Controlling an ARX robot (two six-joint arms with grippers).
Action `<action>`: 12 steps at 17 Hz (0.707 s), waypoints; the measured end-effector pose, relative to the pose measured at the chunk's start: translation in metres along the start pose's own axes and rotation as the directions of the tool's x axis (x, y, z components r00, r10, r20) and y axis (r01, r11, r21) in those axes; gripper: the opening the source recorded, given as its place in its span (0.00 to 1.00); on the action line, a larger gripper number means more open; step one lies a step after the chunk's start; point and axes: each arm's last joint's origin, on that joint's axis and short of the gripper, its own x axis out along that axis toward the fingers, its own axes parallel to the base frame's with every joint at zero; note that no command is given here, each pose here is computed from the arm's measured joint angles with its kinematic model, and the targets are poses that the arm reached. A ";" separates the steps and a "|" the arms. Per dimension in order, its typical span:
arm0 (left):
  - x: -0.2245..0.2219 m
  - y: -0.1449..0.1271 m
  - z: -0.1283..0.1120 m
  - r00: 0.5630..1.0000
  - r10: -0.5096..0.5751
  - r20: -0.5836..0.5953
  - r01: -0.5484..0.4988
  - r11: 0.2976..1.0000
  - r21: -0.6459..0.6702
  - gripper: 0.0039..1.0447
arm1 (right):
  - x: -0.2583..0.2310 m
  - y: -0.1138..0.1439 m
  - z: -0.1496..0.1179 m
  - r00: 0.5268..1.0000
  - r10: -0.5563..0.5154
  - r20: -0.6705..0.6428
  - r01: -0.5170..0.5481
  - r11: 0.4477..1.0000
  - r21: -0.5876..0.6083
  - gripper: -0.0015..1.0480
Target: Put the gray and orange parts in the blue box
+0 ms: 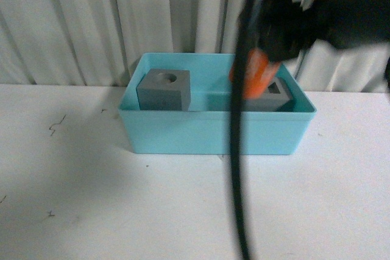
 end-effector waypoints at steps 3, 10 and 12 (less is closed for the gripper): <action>0.000 0.000 0.000 1.000 0.000 0.000 0.000 1.000 0.000 0.94 | -0.004 -0.013 0.029 0.995 -0.043 0.087 0.044 0.999 -0.006 0.46; 0.000 0.000 0.000 1.000 0.000 0.000 0.000 1.000 0.000 0.94 | 0.091 -0.036 0.028 0.989 -0.132 -0.062 0.133 0.991 0.009 0.45; 0.000 0.000 0.000 1.000 -0.001 0.000 0.001 1.000 0.000 0.94 | 0.119 -0.029 0.029 0.986 -0.146 -0.080 0.148 0.989 0.024 0.45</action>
